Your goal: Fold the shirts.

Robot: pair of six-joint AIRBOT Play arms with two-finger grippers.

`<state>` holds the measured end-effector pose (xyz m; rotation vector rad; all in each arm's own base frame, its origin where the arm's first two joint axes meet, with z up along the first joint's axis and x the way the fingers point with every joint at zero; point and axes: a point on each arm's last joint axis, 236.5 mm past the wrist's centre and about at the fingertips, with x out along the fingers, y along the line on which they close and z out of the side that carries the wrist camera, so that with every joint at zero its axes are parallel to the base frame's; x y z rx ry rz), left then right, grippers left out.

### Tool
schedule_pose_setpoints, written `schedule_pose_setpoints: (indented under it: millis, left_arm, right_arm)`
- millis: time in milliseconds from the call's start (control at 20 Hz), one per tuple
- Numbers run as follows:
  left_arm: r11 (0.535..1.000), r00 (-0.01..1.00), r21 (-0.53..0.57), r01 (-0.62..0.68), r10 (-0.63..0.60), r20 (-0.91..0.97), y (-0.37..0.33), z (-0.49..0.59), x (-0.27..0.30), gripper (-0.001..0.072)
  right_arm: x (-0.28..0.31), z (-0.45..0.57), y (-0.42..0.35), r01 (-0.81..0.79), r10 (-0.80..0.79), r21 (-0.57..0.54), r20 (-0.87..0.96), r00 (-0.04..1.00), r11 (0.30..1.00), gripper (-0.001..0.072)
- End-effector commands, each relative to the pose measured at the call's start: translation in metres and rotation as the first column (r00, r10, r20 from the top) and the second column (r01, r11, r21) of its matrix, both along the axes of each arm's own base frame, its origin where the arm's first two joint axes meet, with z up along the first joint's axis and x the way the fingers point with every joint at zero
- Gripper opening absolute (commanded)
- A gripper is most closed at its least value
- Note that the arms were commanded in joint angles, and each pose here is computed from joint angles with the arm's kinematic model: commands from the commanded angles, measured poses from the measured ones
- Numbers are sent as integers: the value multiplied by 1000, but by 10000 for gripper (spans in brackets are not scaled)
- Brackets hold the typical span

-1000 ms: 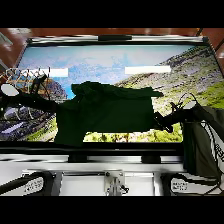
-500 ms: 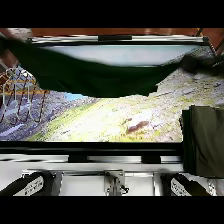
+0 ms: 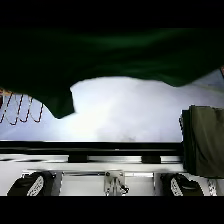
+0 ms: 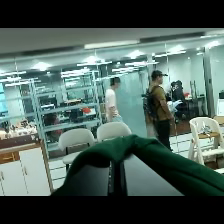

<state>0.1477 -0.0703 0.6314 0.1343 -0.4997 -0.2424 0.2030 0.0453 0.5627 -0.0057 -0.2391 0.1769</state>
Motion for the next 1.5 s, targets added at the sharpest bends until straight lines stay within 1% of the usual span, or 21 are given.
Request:
schedule_pose_setpoints:
  millis: [0, 100, 150, 200, 250, 300, 400, 500, 550, 600, 700, 800, 900, 950, 1050, 1100, 1150, 1300, 1350, 1450]
  left_arm:
    - [999, 995, -4, -36, 35, -95, 3, -24, -22, 34]
    - [997, 966, 22, -79, 82, -246, 13, -58, 1, 34]
    - [994, 942, 39, -105, 112, -316, 20, -77, 15, 34]
    - [991, 914, 53, -126, 137, -381, 27, -97, 28, 34]
    - [988, 873, 70, -140, 156, -462, 34, -123, 44, 35]
    - [987, 825, 80, -138, 160, -543, 38, -151, 60, 34]
    - [990, 690, 85, -115, 141, -710, 43, -221, 96, 34]
    - [992, 524, 70, -102, 113, -844, 50, -303, 136, 34]
    - [993, 438, 57, -103, 97, -894, 53, -347, 157, 34]
    - [993, 376, 43, -112, 82, -923, 57, -385, 178, 34]
    - [990, 294, 6, -139, 47, -955, 64, -446, 223, 34]
    - [985, 258, -62, -161, -19, -966, 64, -487, 273, 34]
    - [993, 251, -79, -87, -55, -966, 55, -522, 318, 34]
    - [996, 228, -81, -48, -68, -971, 50, -541, 336, 34]
    - [996, 191, -89, -31, -82, -978, 45, -569, 367, 35]
    - [996, 198, -88, -33, -80, -977, 45, -577, 383, 35]
    - [996, 225, -84, -43, -72, -972, 46, -580, 401, 34]
    - [992, 335, -72, -100, -35, -942, 60, -578, 444, 35]
    - [990, 356, -70, -119, -23, -934, 64, -580, 452, 34]
    - [991, 322, -67, -117, -26, -946, 64, -599, 452, 34]
  right_arm:
    - [-29, -25, -12, 84, -88, -39, -100, 991, 996, 70]
    - [-16, -58, -20, 105, -113, -49, -240, 964, 993, 70]
    - [-6, -81, -26, 118, -119, -25, -345, 931, 993, 70]
    - [4, -110, -31, 128, -125, -24, -463, 878, 991, 70]
    - [13, -140, -39, 143, -144, -47, -576, 804, 989, 70]
    - [22, -171, -49, 165, -168, -70, -686, 708, 984, 70]
    - [45, -222, -71, 213, -206, -108, -830, 519, 971, 70]
    - [84, -269, -80, 213, -193, -117, -902, 386, 970, 69]
    - [104, -298, -81, 212, -169, -103, -931, 322, 972, 70]
    - [128, -333, -78, 206, -122, -68, -957, 262, 976, 70]
    - [177, -402, -63, 178, -33, 2, -981, 193, 984, 69]
    - [224, -464, -50, 158, -9, 16, -988, 156, 987, 69]
    - [266, -516, -36, 137, -5, 15, -989, 145, 990, 70]
    - [285, -534, -33, 142, -5, 19, -986, 165, 990, 70]
    - [323, -557, -33, 175, -2, 43, -969, 248, 984, 70]
    - [339, -563, -34, 185, -6, 51, -955, 295, 981, 70]
    - [352, -568, -35, 193, -10, 58, -943, 334, 980, 70]
    - [380, -571, -34, 224, 11, 118, -903, 429, 968, 70]
    - [388, -568, -31, 231, 21, 143, -886, 464, 962, 70]
    - [403, -562, -22, 242, 49, 203, -850, 524, 949, 70]
